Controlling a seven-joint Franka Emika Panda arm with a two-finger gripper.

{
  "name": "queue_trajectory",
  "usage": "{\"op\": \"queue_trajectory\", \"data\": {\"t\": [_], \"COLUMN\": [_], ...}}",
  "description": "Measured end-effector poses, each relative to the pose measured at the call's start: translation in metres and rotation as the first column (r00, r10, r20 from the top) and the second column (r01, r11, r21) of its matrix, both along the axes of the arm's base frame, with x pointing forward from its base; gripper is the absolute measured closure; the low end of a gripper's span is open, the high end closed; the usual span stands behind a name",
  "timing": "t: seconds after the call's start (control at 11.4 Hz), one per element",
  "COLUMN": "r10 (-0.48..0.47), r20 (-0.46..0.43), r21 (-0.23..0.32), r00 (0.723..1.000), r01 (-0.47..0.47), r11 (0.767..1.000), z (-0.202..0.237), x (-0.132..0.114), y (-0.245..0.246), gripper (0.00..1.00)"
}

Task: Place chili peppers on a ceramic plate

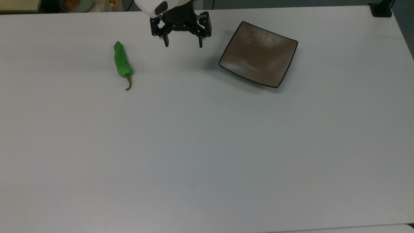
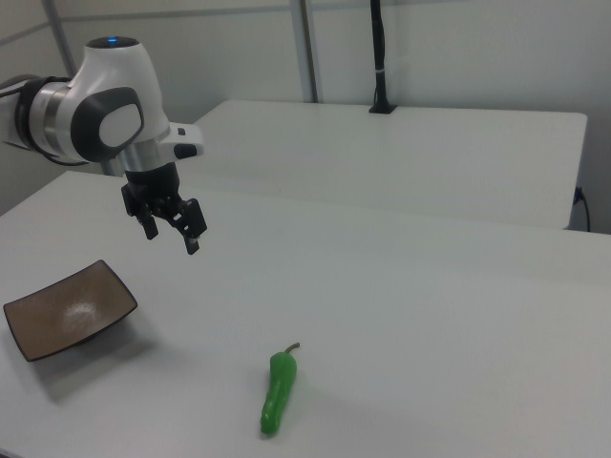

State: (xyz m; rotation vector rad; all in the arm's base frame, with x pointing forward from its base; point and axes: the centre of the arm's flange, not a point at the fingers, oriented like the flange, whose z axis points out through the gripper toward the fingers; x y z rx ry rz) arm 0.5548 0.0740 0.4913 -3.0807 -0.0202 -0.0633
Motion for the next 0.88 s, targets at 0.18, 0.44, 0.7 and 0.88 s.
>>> {"op": "queue_trajectory", "data": {"t": [0.18,0.44,0.7,0.88], "r10": [-0.005,-0.005,-0.005,-0.005], "r20": [0.000,0.001,0.001,0.001], "r21": [0.000,0.000,0.000,0.000], "r00": [1.000,1.000,1.000,1.000], "r01": [0.005,0.005,0.005,0.005], "r11": [1.000,1.000,1.000,1.000], "z": [0.0002,0.0004,0.0004,0.0004], "x": [0.0004,0.0004,0.0004,0.0004], "y": [-0.0030,-0.0034,-0.0034,-0.0034], "gripper": [0.00,0.00,0.00,0.00]}}
